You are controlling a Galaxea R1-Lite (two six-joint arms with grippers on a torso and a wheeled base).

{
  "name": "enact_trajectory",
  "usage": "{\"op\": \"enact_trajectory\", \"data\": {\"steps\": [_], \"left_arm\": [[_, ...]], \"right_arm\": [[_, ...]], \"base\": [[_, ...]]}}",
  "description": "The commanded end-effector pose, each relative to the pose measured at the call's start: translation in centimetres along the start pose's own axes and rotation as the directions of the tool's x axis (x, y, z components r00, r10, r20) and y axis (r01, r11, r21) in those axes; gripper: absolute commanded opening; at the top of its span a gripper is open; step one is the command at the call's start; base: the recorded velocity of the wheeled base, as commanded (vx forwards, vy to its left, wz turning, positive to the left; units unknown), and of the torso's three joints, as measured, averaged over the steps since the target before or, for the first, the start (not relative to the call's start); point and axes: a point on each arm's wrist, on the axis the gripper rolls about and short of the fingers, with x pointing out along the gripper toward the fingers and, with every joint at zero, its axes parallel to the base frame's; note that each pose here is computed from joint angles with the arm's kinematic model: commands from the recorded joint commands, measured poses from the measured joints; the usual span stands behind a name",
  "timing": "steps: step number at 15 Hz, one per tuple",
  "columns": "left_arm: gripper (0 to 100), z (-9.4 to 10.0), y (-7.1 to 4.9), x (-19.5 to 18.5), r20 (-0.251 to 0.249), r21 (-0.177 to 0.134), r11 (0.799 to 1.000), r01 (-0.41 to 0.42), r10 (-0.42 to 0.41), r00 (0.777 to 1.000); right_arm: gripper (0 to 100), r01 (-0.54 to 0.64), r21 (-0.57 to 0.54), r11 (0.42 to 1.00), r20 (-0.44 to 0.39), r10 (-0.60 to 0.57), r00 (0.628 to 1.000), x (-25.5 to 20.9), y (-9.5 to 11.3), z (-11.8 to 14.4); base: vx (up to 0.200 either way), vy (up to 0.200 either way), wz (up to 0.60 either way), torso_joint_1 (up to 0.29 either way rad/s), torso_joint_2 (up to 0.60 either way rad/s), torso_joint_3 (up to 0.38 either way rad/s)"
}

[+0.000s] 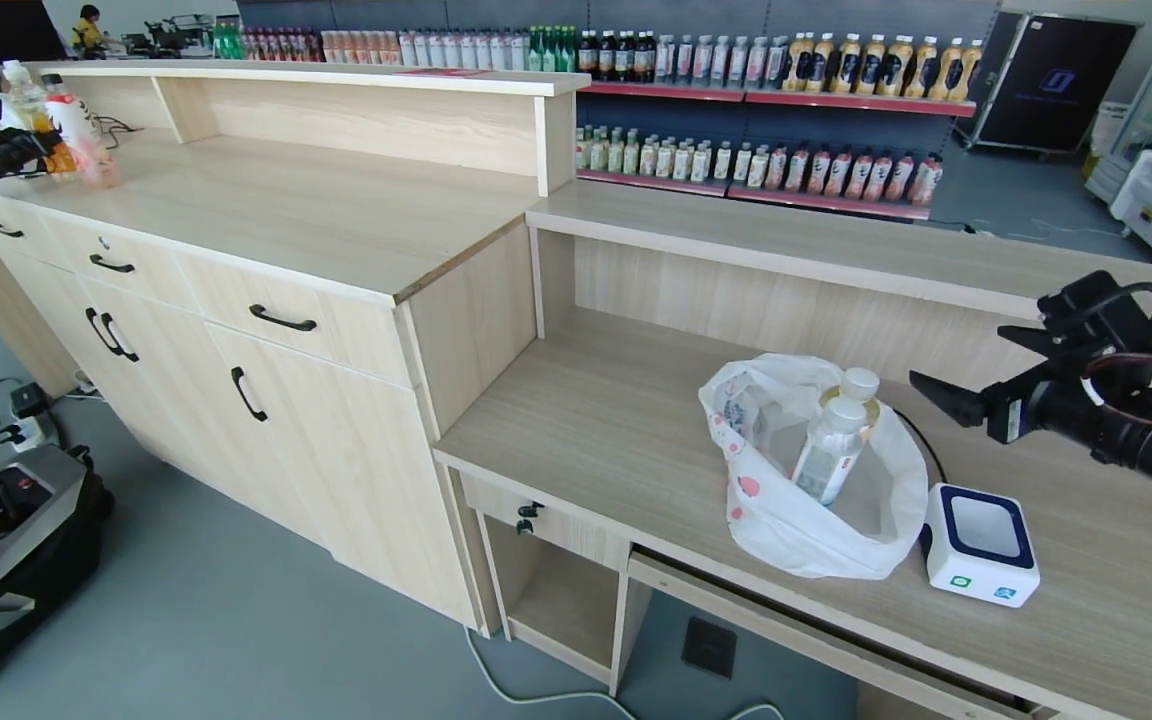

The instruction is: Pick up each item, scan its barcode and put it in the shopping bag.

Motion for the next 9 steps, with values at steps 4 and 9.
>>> {"op": "enact_trajectory", "data": {"steps": [4,9], "left_arm": [[100,0.0,0.0,0.0,0.001,0.000,1.000,0.000,0.000,1.000],[100,0.0,0.0,0.0,0.001,0.000,1.000,0.000,0.000,1.000]], "right_arm": [[100,0.287,-0.012,0.958,0.071,-0.285,0.956,-4.1,-3.5,5.1],[100,0.418,0.118,0.901,-0.045,-0.416,0.908,-7.2,-3.1,5.3]], "base": [[0.000,0.000,-0.60,-0.037,0.08,0.035],[0.000,0.000,-0.60,0.000,0.01,0.003]]}}
